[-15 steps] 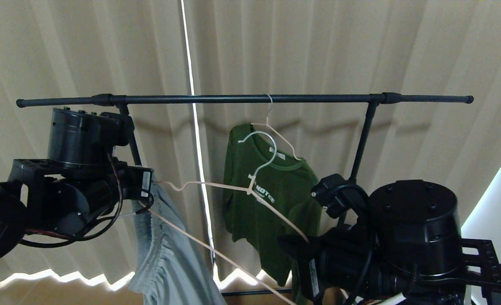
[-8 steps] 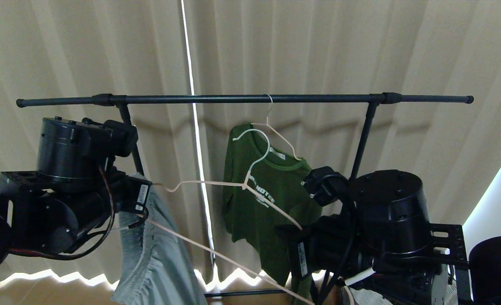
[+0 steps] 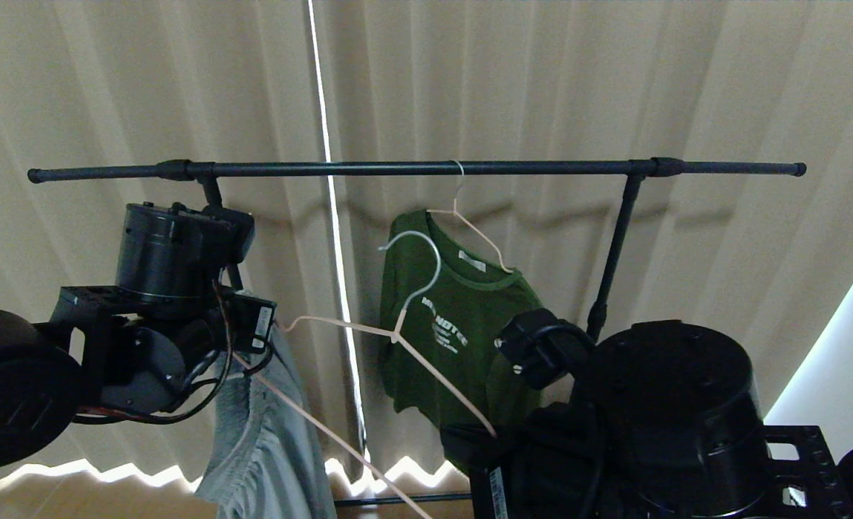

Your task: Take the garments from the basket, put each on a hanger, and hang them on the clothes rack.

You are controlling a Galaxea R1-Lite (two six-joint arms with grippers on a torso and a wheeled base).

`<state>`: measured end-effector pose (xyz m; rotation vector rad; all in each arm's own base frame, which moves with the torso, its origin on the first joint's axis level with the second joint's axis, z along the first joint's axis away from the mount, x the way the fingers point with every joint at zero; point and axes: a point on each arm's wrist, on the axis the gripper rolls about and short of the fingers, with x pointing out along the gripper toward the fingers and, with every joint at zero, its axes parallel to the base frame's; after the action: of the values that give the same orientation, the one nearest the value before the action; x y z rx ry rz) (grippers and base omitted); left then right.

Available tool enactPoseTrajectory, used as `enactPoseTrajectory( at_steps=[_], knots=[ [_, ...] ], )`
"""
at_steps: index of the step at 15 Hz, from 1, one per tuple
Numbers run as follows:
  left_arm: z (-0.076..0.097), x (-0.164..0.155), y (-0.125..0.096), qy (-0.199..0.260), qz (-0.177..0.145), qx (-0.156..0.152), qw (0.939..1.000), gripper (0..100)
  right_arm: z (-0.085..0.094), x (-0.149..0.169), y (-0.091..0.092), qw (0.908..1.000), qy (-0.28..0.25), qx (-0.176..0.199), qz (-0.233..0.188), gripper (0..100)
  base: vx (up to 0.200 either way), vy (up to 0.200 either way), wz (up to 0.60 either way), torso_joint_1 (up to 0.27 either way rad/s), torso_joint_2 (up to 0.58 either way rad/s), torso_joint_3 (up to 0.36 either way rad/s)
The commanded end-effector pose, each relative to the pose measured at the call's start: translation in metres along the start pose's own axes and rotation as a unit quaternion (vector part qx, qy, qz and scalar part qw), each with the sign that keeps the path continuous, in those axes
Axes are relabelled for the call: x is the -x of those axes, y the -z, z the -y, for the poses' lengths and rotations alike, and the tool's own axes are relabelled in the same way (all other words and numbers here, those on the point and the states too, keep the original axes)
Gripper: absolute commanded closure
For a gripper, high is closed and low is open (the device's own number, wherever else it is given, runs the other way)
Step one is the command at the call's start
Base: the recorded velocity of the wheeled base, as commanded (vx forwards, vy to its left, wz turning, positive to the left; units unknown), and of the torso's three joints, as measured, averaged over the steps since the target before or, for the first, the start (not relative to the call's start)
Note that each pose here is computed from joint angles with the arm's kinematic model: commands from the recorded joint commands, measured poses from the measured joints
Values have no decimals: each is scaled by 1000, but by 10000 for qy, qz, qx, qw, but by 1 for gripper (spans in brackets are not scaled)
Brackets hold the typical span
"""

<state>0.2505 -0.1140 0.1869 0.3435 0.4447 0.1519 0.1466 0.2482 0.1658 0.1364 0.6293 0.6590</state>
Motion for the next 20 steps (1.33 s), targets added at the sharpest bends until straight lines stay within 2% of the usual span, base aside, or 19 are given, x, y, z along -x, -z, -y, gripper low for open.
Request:
enactPoseTrajectory(
  at_steps=[1,4,7,9,13,18,20],
  knots=[
    [3,-4,-1,4,-34,-29,10000,100,-5,-15,4,9999,131,25,-83,100,0,0,0,0,0,0],
    [-1,-6,-3,-64,-25,-9,10000,100,0,-28,14,9984,539,89,-161,100,0,0,0,0,0,0],
    [-12,-10,-3,-234,-63,-49,9997,100,10,-30,7,9965,834,18,-60,100,0,0,0,0,0,0],
    [-16,-2,-5,-224,24,-92,9997,100,13,-38,0,9950,998,-55,60,100,0,0,0,0,0,0],
    [-15,9,-8,-117,167,-99,9997,100,11,-51,-16,9945,1005,-162,255,100,0,0,0,0,0,0],
    [-9,25,-13,97,395,-158,9990,100,4,-80,-18,9944,1022,-156,239,100,0,0,0,0,0,0],
    [-11,39,-16,225,556,-142,9981,100,8,-91,-21,9935,1090,-191,261,100,0,0,0,0,0,0]
  ],
)
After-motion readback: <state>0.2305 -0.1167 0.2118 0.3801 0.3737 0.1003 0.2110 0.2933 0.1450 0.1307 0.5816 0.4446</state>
